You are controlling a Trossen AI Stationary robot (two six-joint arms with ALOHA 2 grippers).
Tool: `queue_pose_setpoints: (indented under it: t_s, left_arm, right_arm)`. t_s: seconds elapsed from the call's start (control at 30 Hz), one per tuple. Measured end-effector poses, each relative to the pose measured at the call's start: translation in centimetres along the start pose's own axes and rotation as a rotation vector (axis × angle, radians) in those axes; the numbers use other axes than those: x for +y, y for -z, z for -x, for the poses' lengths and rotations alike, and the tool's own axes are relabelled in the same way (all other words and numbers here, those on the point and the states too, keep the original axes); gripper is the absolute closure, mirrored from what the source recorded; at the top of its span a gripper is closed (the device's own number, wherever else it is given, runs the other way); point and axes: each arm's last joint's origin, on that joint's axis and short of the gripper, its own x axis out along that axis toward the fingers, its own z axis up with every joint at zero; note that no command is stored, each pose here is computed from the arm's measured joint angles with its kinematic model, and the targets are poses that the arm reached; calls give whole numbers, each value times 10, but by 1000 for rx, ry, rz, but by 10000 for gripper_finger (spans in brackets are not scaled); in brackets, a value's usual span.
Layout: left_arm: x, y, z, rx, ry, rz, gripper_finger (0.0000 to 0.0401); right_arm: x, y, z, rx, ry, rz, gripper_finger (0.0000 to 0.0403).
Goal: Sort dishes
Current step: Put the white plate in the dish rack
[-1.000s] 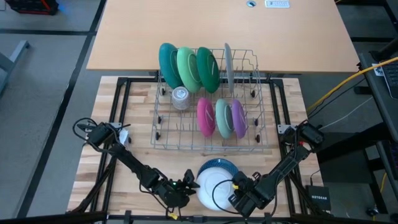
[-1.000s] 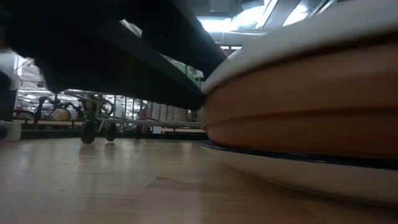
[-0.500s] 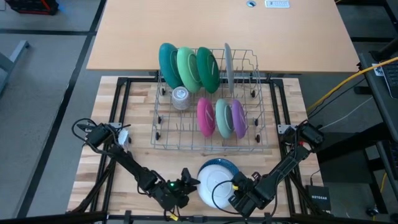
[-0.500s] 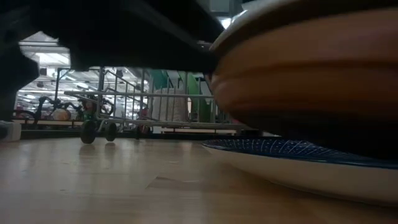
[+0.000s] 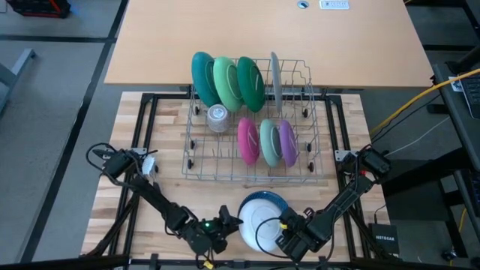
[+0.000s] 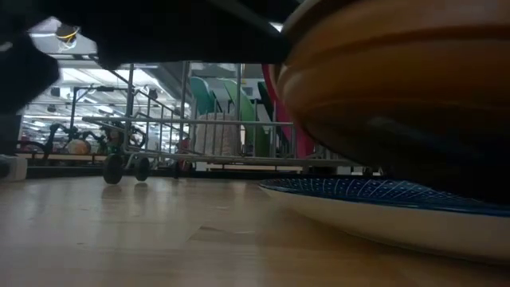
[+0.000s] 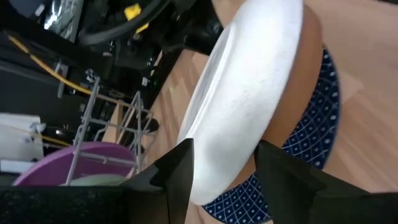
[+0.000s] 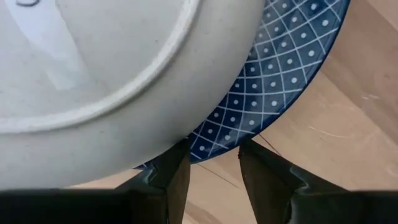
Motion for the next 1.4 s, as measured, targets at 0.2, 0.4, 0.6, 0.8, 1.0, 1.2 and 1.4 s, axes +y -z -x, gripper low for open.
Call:
queue_pose_setpoints:
  t_s: [0.2, 0.4, 0.6, 0.8, 1.0, 1.2, 1.4]
  left_arm:
    - [-7, -6, 10, -30, 16, -42, 242]
    - [-6, -6, 9, -29, 14, -39, 242]
    - [-1, -1, 1, -2, 7, 6, 242]
    - [-10, -4, 11, -13, 32, 11, 242]
    - [-20, -7, 22, -18, 70, -19, 242]
    - [-18, -1, 15, 2, 123, 79, 242]
    - [-15, 4, 7, 0, 172, 118, 242]
  right_arm:
    - [1, 0, 0, -3, -6, -3, 259]
    - [1, 0, 0, 0, -6, -3, 259]
    - [1, 0, 0, 6, -13, -4, 259]
    - [3, 0, 0, 10, -28, -5, 259]
    - [3, 0, 0, 8, -27, -3, 259]
    - [4, 0, 0, -16, -38, -3, 259]
    - [6, 0, 0, -14, -59, -6, 259]
